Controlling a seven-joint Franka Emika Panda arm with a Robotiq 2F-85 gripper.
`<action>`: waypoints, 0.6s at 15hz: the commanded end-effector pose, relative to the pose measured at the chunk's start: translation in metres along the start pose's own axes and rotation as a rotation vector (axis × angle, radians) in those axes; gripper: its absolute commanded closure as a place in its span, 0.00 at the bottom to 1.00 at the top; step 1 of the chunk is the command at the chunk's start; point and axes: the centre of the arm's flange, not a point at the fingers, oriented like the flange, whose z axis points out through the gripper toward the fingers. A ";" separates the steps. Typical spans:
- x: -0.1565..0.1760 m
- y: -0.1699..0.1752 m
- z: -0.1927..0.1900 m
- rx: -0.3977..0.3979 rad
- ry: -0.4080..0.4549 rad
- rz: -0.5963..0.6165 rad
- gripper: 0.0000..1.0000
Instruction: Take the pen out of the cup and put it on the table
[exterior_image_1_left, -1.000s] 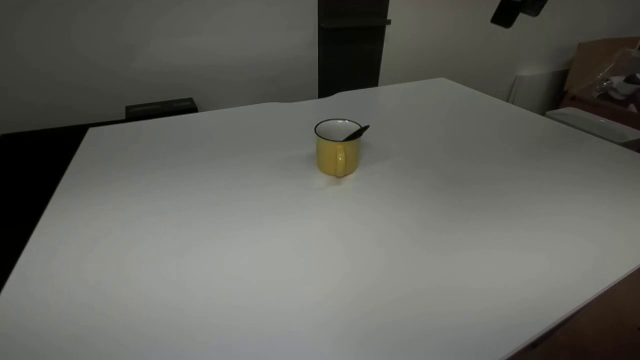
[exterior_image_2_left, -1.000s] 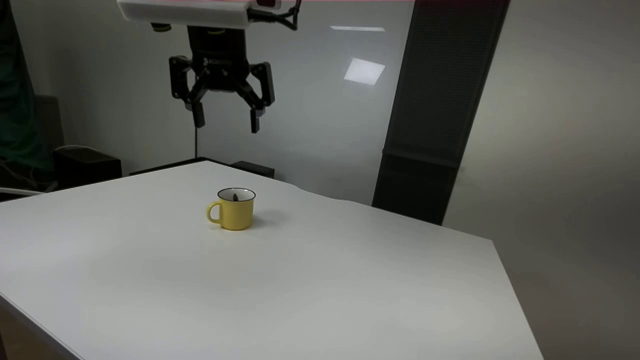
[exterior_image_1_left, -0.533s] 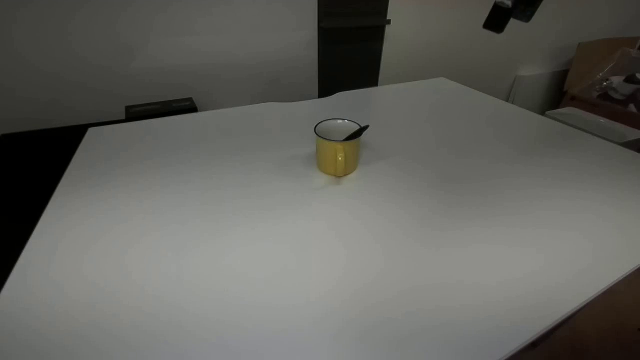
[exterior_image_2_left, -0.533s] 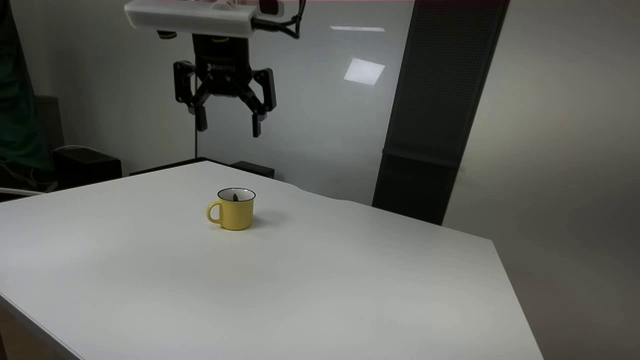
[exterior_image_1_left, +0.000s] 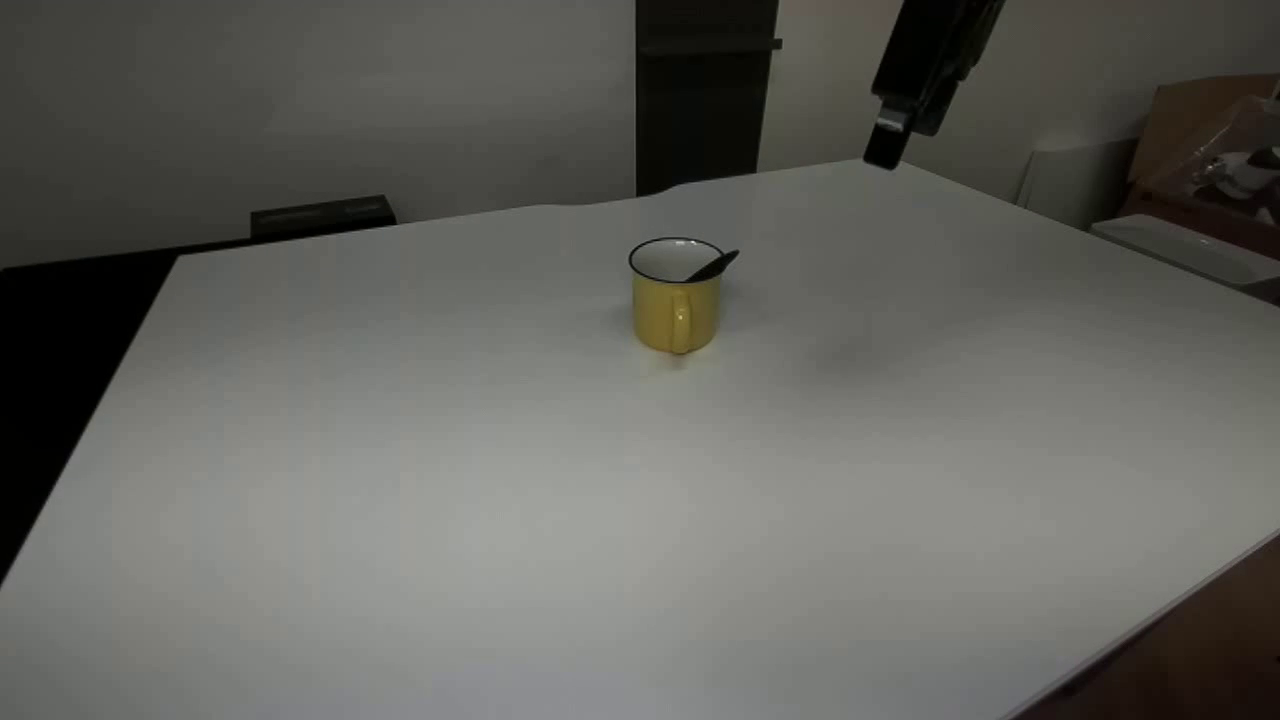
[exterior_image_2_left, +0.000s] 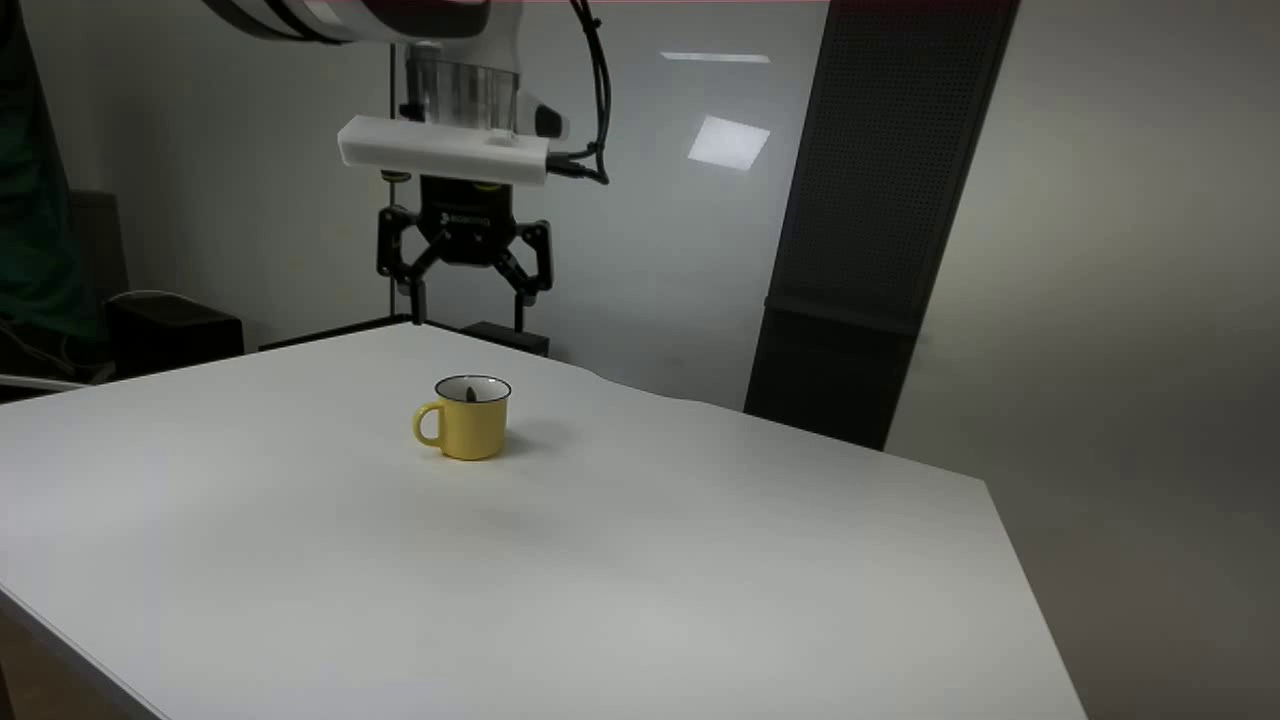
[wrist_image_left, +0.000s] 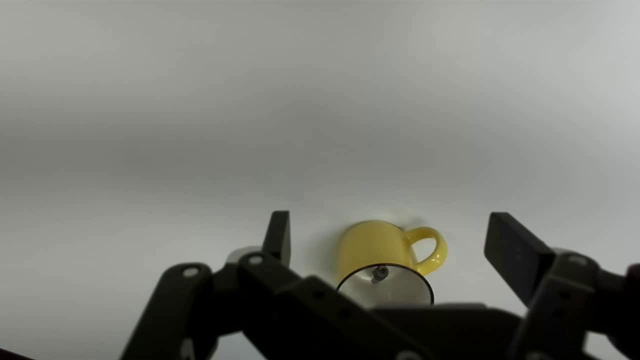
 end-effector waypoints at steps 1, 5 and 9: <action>0.054 0.007 0.036 -0.029 -0.009 -0.077 0.00; 0.092 -0.011 0.063 -0.053 0.077 -0.102 0.00; 0.078 -0.022 0.066 -0.029 0.063 -0.125 0.00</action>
